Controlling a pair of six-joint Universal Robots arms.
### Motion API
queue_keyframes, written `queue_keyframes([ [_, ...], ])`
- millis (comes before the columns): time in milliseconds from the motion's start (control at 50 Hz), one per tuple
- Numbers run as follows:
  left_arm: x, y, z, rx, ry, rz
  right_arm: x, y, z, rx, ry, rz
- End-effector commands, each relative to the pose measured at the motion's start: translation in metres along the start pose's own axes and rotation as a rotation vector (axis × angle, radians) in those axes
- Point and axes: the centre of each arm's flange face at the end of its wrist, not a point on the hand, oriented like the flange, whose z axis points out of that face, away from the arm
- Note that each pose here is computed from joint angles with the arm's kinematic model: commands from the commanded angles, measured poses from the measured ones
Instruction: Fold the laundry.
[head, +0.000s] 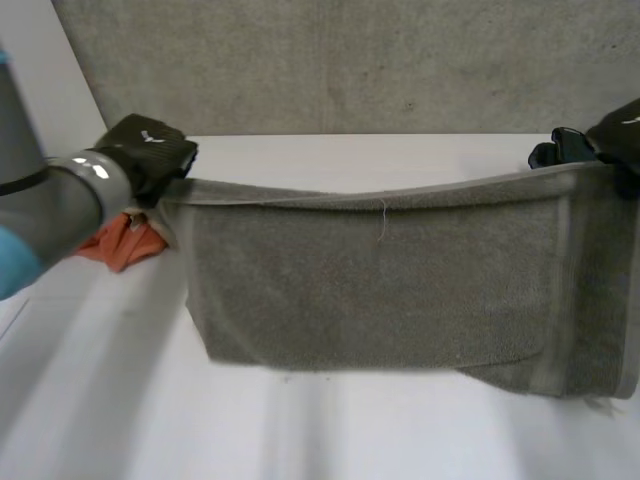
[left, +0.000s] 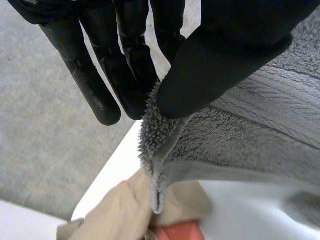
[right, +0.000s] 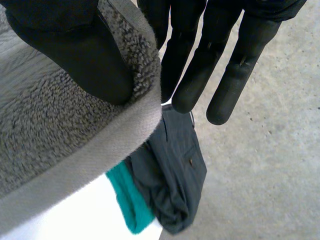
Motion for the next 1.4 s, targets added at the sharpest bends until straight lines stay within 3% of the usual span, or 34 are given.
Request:
queue_keyframes([
  [20, -0.018, -0.034, 0.052, 0.238, -0.145, 0.043, 0.019, -0.034, 0.043, 0.248, 0.199, 0.119],
  [140, -0.079, -0.105, 0.055, 0.677, -0.499, 0.093, 0.076, -0.087, 0.043, 0.655, 0.541, 0.259],
  [200, -0.094, -0.121, 0.047, 0.780, -0.590, 0.104, 0.091, -0.102, 0.034, 0.766, 0.648, 0.279],
  [260, -0.098, -0.119, 0.048, 0.782, -0.618, 0.098, 0.090, -0.102, 0.035, 0.769, 0.646, 0.278],
  [440, -0.050, -0.053, 0.071, 0.562, -0.393, -0.003, 0.039, -0.066, 0.059, 0.597, 0.403, 0.266],
  [560, -0.015, -0.016, 0.082, 0.466, -0.281, -0.008, -0.013, -0.021, 0.087, 0.434, 0.242, 0.264],
  [640, 0.032, 0.032, 0.099, 0.337, -0.165, -0.012, -0.047, 0.012, 0.102, 0.305, 0.146, 0.256],
  [800, 0.096, 0.083, 0.077, 0.113, 0.022, 0.036, -0.086, 0.057, 0.086, 0.089, -0.019, 0.243],
  [920, 0.086, 0.084, 0.008, -0.136, 0.056, 0.129, -0.085, 0.064, 0.030, -0.029, -0.109, 0.128],
  [1000, 0.084, 0.087, -0.049, -0.299, 0.088, 0.155, -0.072, 0.084, -0.014, -0.162, -0.162, -0.040],
  [1120, 0.101, 0.091, -0.127, -0.438, 0.253, 0.210, -0.061, 0.099, -0.073, -0.294, -0.256, -0.223],
  [1260, 0.104, 0.095, -0.115, -0.430, 0.257, 0.231, -0.061, 0.094, -0.072, -0.236, -0.257, -0.178],
  [1400, 0.094, 0.073, -0.044, -0.207, 0.117, 0.197, -0.064, 0.096, -0.021, -0.116, -0.167, 0.005],
])
